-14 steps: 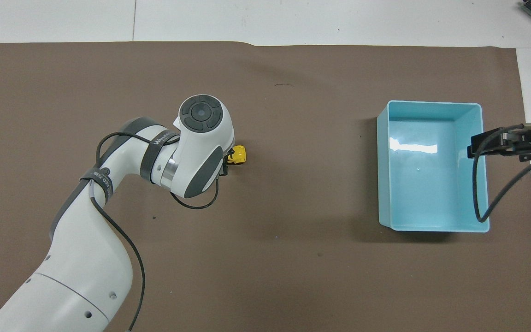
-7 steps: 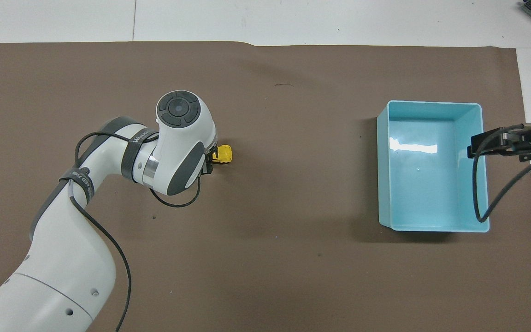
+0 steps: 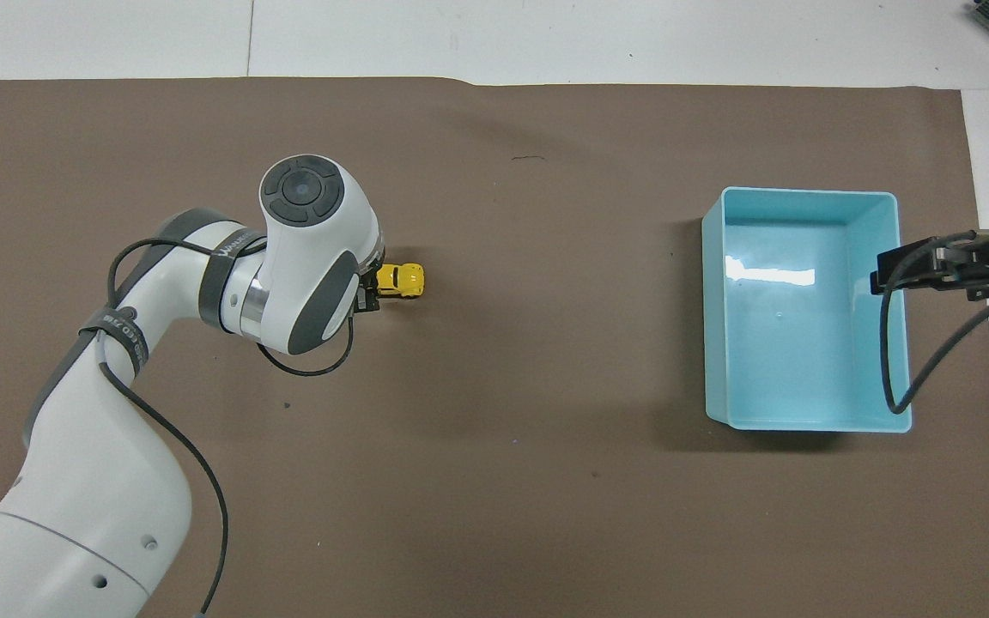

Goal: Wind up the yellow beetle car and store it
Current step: 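Release the car with the left gripper so it rolls toward the box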

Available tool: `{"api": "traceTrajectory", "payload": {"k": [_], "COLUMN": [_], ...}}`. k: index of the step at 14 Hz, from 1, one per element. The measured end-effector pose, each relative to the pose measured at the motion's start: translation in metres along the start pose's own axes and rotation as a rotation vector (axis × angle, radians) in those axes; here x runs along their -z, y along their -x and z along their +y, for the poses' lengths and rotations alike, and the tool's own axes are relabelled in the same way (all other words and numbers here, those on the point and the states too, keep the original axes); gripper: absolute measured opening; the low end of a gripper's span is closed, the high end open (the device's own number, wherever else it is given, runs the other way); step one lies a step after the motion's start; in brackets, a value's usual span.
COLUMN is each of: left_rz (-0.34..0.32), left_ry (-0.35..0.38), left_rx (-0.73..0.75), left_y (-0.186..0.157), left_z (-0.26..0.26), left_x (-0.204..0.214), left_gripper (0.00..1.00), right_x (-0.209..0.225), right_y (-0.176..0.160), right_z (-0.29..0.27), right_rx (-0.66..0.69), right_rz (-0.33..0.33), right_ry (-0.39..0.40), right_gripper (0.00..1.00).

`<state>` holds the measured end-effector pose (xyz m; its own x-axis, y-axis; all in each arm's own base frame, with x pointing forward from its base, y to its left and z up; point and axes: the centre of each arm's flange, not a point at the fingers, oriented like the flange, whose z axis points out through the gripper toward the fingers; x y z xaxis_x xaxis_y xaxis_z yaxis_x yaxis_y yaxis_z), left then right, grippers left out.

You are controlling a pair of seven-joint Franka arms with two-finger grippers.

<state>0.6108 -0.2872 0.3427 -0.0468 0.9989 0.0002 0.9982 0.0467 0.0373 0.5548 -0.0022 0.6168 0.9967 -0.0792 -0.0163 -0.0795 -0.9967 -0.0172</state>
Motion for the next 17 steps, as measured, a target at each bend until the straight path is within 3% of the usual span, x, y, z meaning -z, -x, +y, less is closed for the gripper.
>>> {"api": "traceTrajectory", "payload": {"k": [2,10,17], "left_rz": [-0.009,-0.029,-0.034], "left_ry": [0.017,0.076,0.158], "left_rx": [-0.004,-0.003,-0.252], "left_y": [0.002,-0.005,-0.036], "left_z": [-0.003,0.009,0.027], "left_x": [0.029,0.065,0.114], "left_gripper": [1.0,1.0,1.0], "right_x": [0.0,0.0,0.0], "right_y": [0.0,0.0,0.0], "right_z": [0.0,0.0,0.0], "right_rx": [0.0,0.0,0.0], "right_rz": [0.0,0.0,0.0], "right_ry": [0.0,0.0,0.0], "right_gripper": [1.0,1.0,1.0]}}
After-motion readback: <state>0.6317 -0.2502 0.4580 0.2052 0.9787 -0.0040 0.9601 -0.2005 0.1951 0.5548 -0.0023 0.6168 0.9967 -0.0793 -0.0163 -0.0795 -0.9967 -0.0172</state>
